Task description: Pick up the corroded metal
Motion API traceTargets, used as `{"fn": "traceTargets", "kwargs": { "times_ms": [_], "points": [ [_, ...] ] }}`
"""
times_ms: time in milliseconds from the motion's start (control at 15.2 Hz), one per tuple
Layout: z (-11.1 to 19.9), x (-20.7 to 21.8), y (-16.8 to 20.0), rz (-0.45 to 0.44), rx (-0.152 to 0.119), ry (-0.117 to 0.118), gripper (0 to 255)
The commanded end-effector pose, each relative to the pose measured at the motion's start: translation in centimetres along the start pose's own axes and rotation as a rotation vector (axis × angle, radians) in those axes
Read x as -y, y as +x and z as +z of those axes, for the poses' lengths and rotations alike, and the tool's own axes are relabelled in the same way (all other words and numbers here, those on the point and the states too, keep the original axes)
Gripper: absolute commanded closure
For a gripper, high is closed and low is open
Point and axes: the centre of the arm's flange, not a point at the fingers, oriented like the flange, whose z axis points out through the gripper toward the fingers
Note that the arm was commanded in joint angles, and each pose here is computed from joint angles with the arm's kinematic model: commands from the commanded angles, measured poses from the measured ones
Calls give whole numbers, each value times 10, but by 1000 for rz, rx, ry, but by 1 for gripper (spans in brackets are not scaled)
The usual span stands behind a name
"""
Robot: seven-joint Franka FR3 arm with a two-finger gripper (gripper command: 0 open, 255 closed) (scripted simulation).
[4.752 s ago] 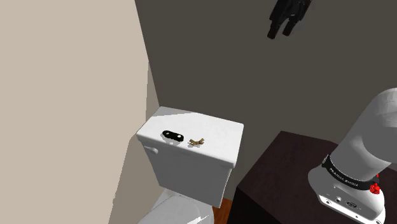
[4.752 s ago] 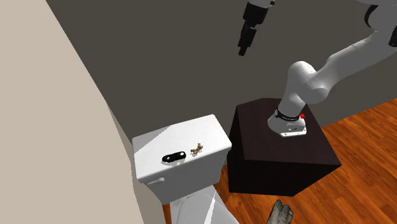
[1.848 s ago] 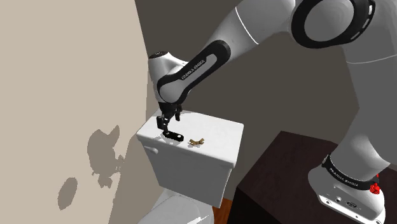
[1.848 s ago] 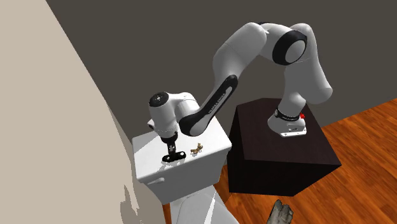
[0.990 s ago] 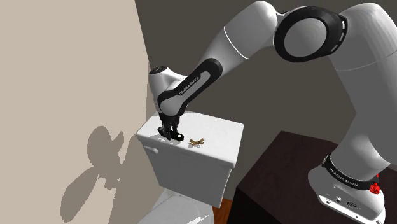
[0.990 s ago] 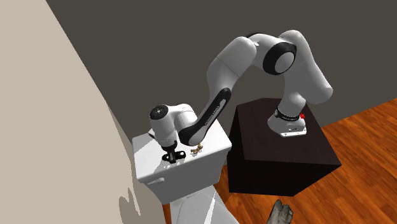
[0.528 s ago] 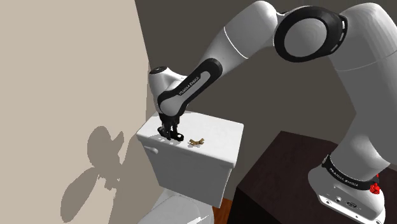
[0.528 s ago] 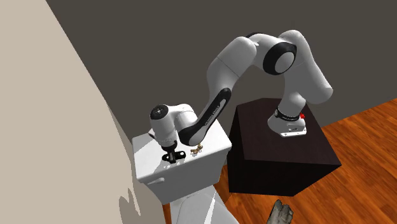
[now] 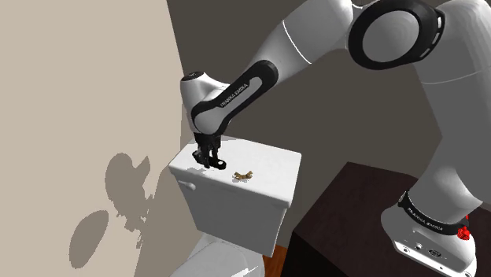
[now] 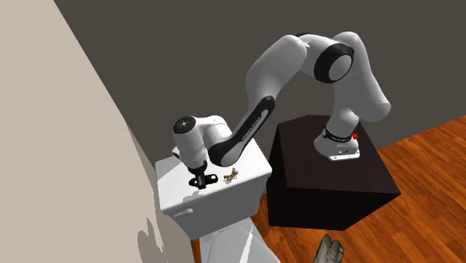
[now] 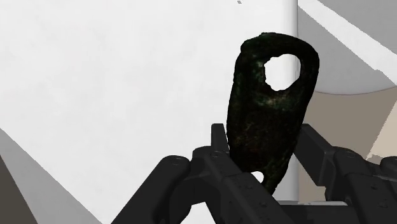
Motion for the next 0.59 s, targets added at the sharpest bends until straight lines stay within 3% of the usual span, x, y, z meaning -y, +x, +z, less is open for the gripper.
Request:
{"fn": "traceTargets", "kwargs": {
  "times_ms": [0, 528],
  "points": [
    [-11, 0, -2, 0, 0, 0, 255],
    [-44, 0, -3, 0, 0, 0, 255]
  ]
}}
